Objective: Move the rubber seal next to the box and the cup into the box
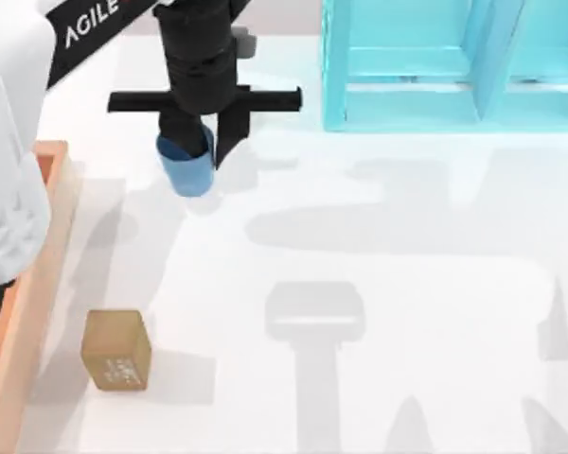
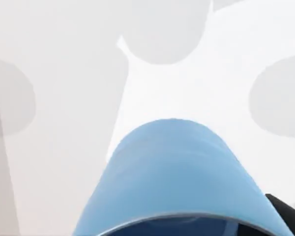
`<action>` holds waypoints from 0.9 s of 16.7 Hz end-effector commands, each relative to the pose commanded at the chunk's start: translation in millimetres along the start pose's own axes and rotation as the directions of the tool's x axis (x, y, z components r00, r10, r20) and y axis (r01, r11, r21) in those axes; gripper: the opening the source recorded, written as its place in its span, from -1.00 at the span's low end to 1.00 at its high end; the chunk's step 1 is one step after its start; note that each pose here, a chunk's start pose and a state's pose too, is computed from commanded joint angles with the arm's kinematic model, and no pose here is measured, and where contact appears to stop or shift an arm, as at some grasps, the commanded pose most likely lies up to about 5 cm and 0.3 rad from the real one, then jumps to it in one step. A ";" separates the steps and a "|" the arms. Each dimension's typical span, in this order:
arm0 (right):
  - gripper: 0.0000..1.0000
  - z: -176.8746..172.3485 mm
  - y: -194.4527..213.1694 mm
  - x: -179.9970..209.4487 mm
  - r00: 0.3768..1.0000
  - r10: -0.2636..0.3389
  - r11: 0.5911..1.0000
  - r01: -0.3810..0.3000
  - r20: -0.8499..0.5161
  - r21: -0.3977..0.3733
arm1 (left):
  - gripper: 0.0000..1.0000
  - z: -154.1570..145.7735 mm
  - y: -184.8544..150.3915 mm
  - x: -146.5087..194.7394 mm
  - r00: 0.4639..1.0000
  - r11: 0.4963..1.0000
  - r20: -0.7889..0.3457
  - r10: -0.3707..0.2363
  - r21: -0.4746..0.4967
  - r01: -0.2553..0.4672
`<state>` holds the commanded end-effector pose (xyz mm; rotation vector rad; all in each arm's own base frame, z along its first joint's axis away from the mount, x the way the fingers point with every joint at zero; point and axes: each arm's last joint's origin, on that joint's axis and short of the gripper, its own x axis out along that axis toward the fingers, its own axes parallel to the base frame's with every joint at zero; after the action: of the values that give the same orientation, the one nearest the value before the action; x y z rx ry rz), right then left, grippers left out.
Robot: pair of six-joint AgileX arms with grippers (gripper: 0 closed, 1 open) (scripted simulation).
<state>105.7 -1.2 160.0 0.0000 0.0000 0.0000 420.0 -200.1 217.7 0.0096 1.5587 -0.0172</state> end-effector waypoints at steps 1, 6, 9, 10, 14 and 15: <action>1.00 0.0 0.0 0.0 1.000 0.000 1.000 0.000 0.000 0.000 | -1.00 -1.4 12.2 -10.3 1.000 1.000 -0.004 0.002 0.001 -0.002; 1.00 0.0 0.0 0.0 1.000 0.000 1.000 0.000 0.000 0.000 | -1.00 -2.9 21.3 -18.3 1.000 1.000 -0.007 0.005 0.006 -0.005; 1.00 0.0 0.0 0.0 1.000 0.000 1.000 0.000 0.000 0.000 | -1.00 -4.1 29.6 -21.6 1.000 1.000 -0.003 0.004 0.009 -0.004; 1.00 0.0 0.0 0.0 1.000 0.000 1.000 0.000 0.000 0.000 | -1.00 -5.4 37.4 -24.2 1.000 1.000 -0.001 0.003 0.010 -0.003; 1.00 0.0 0.0 0.0 1.000 0.000 1.000 0.000 0.000 0.000 | -1.00 -18.9 87.7 -34.4 1.000 1.000 -0.001 0.006 0.006 -0.006; 1.00 0.0 0.0 0.0 1.000 0.000 1.000 0.000 0.000 0.000 | -1.00 -25.2 103.3 -37.3 1.000 1.000 0.000 0.006 0.005 -0.006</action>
<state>105.7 -1.2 160.0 0.0000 0.0000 0.0000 396.2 -96.2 254.2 0.0178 1.5583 -0.0163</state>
